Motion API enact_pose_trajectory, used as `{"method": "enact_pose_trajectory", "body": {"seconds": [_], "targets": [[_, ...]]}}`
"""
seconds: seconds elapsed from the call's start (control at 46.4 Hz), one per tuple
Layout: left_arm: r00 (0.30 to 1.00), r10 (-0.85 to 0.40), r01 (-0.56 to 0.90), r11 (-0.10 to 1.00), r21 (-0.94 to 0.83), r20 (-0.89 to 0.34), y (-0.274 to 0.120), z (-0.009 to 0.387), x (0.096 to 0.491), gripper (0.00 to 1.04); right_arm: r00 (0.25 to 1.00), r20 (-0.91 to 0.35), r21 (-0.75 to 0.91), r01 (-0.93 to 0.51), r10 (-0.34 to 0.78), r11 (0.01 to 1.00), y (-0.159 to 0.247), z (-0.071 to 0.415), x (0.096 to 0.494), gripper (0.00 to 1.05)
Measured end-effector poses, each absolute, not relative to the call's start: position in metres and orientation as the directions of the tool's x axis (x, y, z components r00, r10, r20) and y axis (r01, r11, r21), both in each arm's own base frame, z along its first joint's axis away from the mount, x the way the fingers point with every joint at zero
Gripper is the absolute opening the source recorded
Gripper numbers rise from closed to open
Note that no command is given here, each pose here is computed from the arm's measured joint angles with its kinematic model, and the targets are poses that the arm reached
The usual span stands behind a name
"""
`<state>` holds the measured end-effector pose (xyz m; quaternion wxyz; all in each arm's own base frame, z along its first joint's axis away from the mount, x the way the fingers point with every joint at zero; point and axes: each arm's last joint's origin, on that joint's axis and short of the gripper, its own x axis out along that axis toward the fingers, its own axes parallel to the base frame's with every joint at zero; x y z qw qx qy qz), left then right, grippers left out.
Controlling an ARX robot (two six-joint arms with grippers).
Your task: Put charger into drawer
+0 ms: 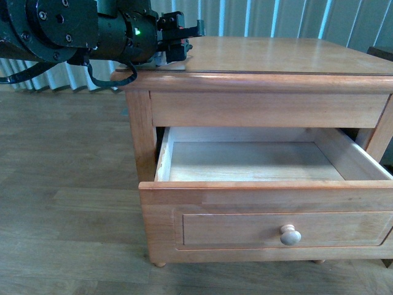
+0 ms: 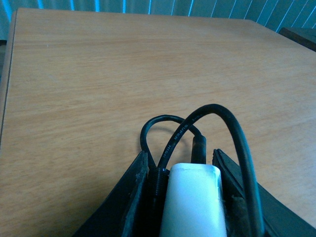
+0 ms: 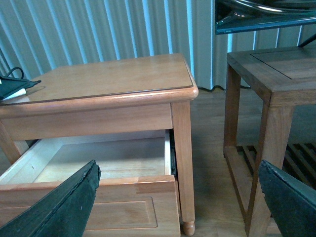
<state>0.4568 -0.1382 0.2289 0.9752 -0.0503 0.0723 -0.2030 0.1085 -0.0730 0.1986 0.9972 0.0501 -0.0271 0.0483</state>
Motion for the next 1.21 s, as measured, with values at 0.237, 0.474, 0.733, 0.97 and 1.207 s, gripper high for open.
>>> {"method": "enact_pose_trajectory", "body": {"seconds": [0.237, 0.474, 0.733, 0.97, 1.207], "targets": [[0.899, -0.429, 0.413, 0.897, -0.158, -0.089, -0.146, 0.234, 0.438, 0.35, 0.994, 0.059, 0.097, -0.099, 0.094, 0.990, -0.073, 0.199, 0.108, 0.96], [0.870, -0.493, 0.485, 0.861, -0.155, -0.013, -0.165, 0.260, 0.402, 0.35, 0.994, 0.059, 0.097, -0.099, 0.094, 0.990, -0.073, 0.199, 0.108, 0.96], [0.805, -0.594, 0.588, 0.800, -0.120, -0.015, -0.191, 0.266, 0.356, 0.35, 0.994, 0.059, 0.097, -0.099, 0.094, 0.990, -0.073, 0.199, 0.108, 0.96], [0.758, -0.647, 0.641, 0.762, -0.092, -0.082, -0.204, 0.250, 0.333, 0.35, 0.994, 0.059, 0.097, -0.099, 0.094, 0.990, -0.073, 0.199, 0.108, 0.96], [0.752, -0.639, 0.633, 0.769, -0.090, -0.162, -0.203, 0.227, 0.333, 0.34, 0.994, 0.059, 0.097, -0.099, 0.094, 0.990, -0.073, 0.199, 0.108, 0.96]]}}
